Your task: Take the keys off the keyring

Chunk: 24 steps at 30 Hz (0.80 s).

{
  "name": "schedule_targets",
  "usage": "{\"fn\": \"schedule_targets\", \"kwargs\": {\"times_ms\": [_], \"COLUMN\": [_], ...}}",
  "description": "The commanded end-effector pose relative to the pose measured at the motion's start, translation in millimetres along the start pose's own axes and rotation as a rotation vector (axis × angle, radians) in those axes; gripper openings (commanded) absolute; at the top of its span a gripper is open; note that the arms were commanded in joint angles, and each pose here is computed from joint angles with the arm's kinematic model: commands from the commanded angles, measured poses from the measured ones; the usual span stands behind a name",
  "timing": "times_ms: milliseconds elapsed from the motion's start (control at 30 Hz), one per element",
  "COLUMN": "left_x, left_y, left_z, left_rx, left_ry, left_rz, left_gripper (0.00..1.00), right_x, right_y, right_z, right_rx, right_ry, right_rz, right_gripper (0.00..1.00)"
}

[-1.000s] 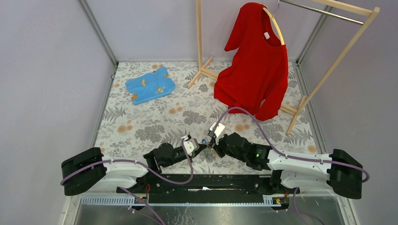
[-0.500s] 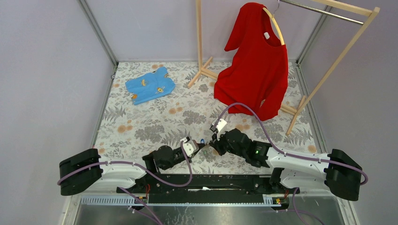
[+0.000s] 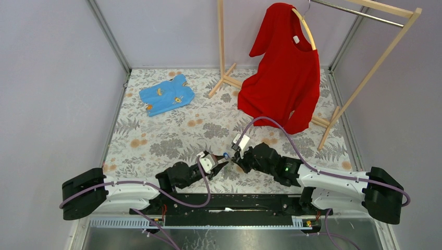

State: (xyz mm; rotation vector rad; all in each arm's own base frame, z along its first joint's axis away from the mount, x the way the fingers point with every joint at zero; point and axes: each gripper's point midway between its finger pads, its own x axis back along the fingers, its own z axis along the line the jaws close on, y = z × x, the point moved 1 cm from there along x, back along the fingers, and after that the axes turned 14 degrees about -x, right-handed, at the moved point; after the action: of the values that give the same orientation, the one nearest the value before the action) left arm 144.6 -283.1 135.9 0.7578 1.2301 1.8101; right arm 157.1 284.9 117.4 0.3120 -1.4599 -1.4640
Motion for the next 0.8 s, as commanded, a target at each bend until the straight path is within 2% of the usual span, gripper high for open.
{"fn": "schedule_targets", "kwargs": {"times_ms": [0,767], "left_x": [-4,-18], "left_y": [17,16], "left_z": [3,-7], "left_rx": [-0.008,-0.022], "left_ry": [0.002,-0.045], "left_rz": [-0.044,-0.047], "left_gripper": [0.32,0.35], "right_x": [-2,-5], "right_y": [20,19], "right_z": [14,18], "right_rx": [0.054,0.06], "right_ry": [0.061,0.038], "right_rz": [-0.056,-0.027], "right_gripper": [0.0,0.0]}}
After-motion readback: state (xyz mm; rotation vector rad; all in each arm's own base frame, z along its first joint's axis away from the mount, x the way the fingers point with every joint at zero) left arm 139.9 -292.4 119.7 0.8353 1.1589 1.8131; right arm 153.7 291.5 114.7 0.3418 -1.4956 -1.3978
